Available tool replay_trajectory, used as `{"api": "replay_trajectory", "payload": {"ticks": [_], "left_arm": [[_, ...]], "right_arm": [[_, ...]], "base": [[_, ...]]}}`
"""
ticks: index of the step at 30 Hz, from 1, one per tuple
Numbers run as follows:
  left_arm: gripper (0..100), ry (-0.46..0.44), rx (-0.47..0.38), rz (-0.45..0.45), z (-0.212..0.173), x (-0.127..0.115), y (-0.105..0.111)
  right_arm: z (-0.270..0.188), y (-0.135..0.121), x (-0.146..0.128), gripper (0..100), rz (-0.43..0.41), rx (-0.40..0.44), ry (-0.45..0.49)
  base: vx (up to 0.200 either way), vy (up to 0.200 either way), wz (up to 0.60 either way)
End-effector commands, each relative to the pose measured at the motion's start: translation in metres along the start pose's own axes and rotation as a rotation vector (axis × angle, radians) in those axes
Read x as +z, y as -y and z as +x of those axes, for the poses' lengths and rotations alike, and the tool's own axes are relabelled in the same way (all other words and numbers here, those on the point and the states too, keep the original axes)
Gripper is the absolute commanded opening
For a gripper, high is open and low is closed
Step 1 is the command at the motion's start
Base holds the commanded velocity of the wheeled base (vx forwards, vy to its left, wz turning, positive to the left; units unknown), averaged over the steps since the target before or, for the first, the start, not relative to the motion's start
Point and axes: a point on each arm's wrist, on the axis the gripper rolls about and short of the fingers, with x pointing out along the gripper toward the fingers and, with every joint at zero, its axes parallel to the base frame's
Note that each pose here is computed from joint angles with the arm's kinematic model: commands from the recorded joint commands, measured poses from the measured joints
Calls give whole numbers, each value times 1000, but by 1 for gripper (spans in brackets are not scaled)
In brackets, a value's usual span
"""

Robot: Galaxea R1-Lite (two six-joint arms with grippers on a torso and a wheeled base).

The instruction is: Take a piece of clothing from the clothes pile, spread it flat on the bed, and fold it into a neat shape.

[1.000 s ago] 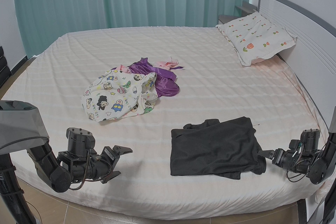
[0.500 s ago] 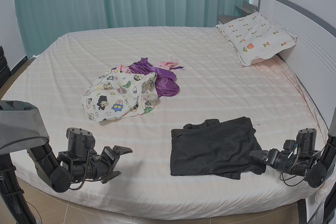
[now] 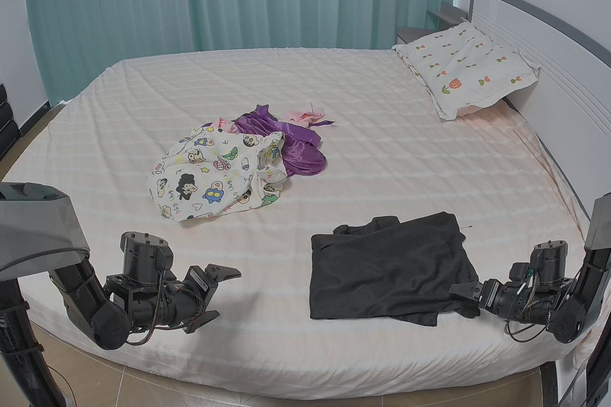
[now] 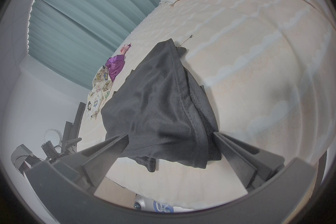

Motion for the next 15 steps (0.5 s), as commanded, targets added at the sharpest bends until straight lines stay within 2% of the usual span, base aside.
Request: {"api": "replay_trajectory", "payload": {"ticks": [1, 2, 6, 9, 15], "left_arm": [[100, 0, 0, 0, 0, 0, 0], [100, 0, 0, 0, 0, 0, 0], [100, 0, 0, 0, 0, 0, 0], [100, 0, 0, -2, 0, 0, 0], [100, 1, -1, -1, 0, 0, 0]], "right_arm": [[3, 3, -2, 100, 7, -10, -17], [3, 3, -2, 0, 8, -13, -15], [2, 6, -3, 0, 8, -25, -19], [-4, 10, -7, 0, -45, -44, -33], [-9, 19, -8, 0, -96, -75, -36]], "base": [[0, 0, 0], [0, 0, 0], [0, 0, 0], [0, 0, 0], [0, 0, 0]]}}
